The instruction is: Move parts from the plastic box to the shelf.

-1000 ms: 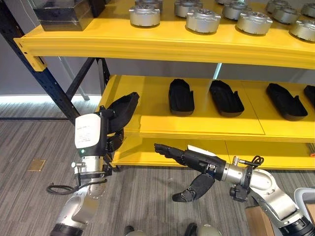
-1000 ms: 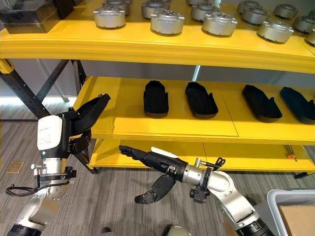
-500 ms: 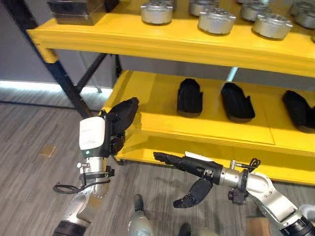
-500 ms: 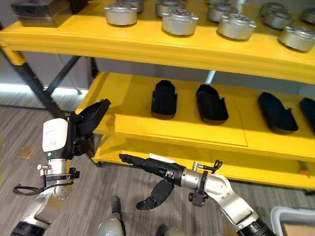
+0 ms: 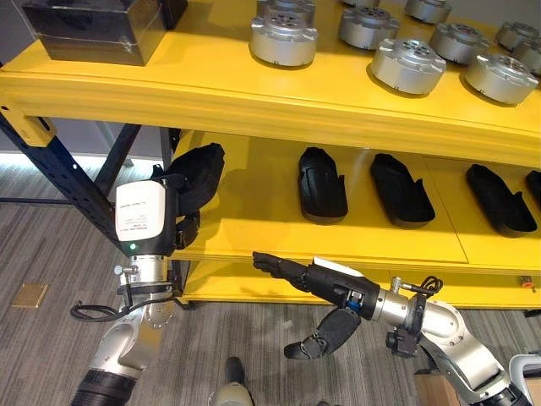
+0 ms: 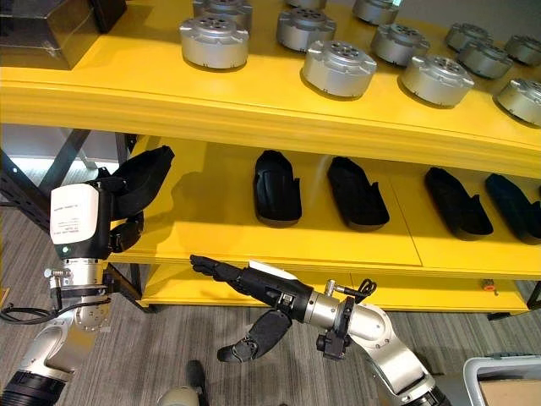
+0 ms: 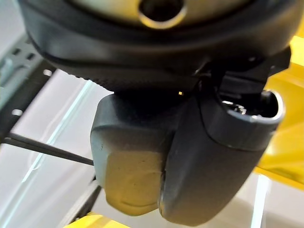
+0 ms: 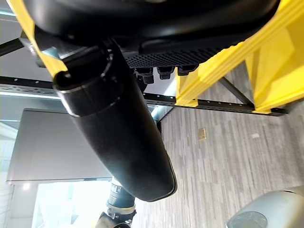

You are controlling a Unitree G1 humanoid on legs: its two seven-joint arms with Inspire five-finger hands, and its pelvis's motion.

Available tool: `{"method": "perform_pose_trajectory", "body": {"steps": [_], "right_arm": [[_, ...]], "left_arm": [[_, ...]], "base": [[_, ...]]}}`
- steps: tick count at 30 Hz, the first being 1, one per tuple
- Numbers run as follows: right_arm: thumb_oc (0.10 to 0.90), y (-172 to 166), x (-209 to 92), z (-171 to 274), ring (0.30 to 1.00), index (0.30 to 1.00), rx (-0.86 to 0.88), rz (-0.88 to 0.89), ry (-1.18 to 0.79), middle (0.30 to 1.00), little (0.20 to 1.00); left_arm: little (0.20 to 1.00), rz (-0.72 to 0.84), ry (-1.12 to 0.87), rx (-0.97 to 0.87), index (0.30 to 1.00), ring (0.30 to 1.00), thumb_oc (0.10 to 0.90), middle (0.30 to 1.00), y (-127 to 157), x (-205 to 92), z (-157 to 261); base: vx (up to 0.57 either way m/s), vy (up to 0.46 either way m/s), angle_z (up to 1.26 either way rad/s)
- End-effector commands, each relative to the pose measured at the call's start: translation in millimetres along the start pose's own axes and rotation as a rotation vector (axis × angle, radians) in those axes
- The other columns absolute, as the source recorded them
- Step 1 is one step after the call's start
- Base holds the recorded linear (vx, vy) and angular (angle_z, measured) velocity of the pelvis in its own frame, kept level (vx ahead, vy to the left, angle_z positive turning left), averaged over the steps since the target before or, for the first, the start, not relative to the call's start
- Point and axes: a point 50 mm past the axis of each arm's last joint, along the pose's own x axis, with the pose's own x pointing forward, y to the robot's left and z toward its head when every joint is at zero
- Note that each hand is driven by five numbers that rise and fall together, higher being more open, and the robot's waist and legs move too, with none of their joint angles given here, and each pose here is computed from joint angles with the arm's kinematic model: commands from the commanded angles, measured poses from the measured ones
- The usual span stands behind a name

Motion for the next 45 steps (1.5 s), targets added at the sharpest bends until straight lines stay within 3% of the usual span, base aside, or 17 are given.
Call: {"method": "perform_pose_trajectory", "body": {"steps": [1, 11, 18, 25, 27, 29, 45], "right_arm": [[0.900, -6.8, 2.4, 28.4, 1.000, 1.000, -0.105, 0.016, -0.118, 1.000, 1.000], [0.900, -2.7, 7.6, 23.7, 1.000, 1.000, -0.081, 0.041, -0.109, 1.000, 1.000], [0.900, 2.1, 15.5, 18.5, 1.000, 1.000, -0.052, 0.098, -0.070, 1.000, 1.000], [0.900, -6.7, 32.3, 49.7, 1.000, 1.000, 0.080, 0.229, -0.296, 1.000, 1.000], [0.900, -8.0, 45.0, 73.5, 1.000, 1.000, -0.138, 0.262, -0.329, 1.000, 1.000], [0.900, -5.8, 48.7, 87.3, 1.000, 1.000, -0.137, 0.314, -0.376, 1.000, 1.000], [0.900, -6.1, 65.3, 96.7, 1.000, 1.000, -0.068, 0.351, -0.403, 1.000, 1.000]], "left_arm": [[0.300, 0.237, -0.179, 0.009, 0.300, 0.300, 0.400, 0.300, 35.0, 30.1, 24.7], [0.300, 0.234, -0.148, 0.075, 0.300, 0.300, 0.400, 0.300, 35.4, 32.6, 8.4], [0.300, 0.155, -0.097, 0.181, 0.300, 0.300, 0.400, 0.300, 15.6, 53.0, -0.2], [0.300, 0.222, -0.053, 0.266, 0.300, 0.300, 0.400, 0.300, 21.3, 90.9, -5.7], [0.300, 0.252, -0.033, 0.288, 0.300, 0.300, 0.400, 0.300, 26.0, 112.2, -8.2], [0.300, 0.258, -0.016, 0.293, 0.300, 0.300, 0.400, 0.300, 27.7, 121.9, -6.5], [0.300, 0.194, 0.035, 0.327, 0.300, 0.300, 0.400, 0.300, 9.2, 126.2, -8.1]], "base": [[0.05, -0.035, -0.08], [0.05, -0.014, -0.04], [0.03, -0.024, -0.07], [-0.17, -0.014, -0.13], [-0.23, 0.021, -0.06], [-0.09, 0.046, -0.06], [-0.03, 0.029, 0.00]]}}
